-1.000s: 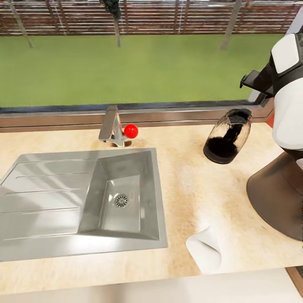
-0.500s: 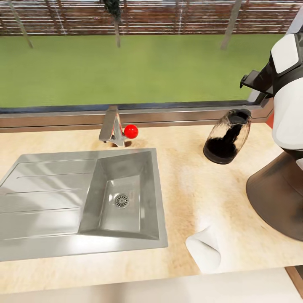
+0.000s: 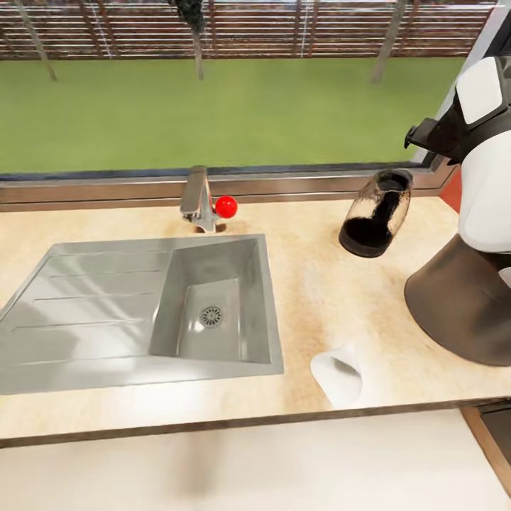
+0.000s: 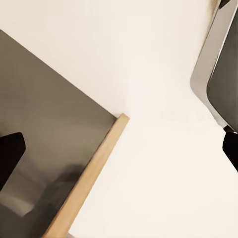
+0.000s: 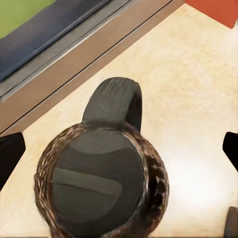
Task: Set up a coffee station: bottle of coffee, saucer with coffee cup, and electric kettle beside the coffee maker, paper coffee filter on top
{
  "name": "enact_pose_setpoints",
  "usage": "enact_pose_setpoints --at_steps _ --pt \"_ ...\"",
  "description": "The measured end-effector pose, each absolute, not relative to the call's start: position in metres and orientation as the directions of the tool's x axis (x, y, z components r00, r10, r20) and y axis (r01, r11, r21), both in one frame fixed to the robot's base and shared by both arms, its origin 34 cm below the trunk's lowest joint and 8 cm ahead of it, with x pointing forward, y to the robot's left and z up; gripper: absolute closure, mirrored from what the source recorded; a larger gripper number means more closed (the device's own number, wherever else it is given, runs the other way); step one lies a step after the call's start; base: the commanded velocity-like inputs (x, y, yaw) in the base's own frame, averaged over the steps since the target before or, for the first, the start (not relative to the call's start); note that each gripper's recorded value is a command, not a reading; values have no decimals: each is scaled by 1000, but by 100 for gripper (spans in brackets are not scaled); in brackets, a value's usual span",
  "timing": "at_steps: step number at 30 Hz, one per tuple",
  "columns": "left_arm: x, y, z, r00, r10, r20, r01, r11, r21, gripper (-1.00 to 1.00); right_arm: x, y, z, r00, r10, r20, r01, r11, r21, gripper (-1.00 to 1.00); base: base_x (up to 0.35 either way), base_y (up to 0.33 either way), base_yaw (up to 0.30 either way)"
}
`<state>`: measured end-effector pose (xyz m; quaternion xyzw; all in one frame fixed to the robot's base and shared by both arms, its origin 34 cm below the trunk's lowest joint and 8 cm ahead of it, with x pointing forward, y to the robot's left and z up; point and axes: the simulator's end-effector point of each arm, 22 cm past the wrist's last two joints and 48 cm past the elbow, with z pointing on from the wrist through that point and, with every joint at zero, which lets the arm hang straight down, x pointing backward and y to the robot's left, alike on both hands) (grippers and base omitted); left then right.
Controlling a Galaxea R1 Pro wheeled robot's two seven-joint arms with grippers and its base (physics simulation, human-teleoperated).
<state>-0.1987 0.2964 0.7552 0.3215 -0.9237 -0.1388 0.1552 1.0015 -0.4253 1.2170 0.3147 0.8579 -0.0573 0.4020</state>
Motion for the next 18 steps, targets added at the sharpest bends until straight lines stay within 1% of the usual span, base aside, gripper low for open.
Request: enact_pose_setpoints --at_steps 8,10,13,18 --pt "-199 296 755 -746 -636 198 -550 755 355 -100 1002 -419 1221 -492 448 -747 583 806 99 -100 -9 4 1" --pt "-199 296 755 -746 -636 198 -550 756 355 -100 1002 -417 1221 -493 444 -748 582 808 96 -100 -1 0 77" --pt "-199 296 755 -746 -636 198 -550 756 355 -100 1002 -416 1221 -494 442 -749 581 809 94 -100 0 0 194" --pt "-198 296 755 -746 -636 197 -551 756 354 -100 1004 -409 1221 -498 437 -749 574 814 93 -100 0 0 261"
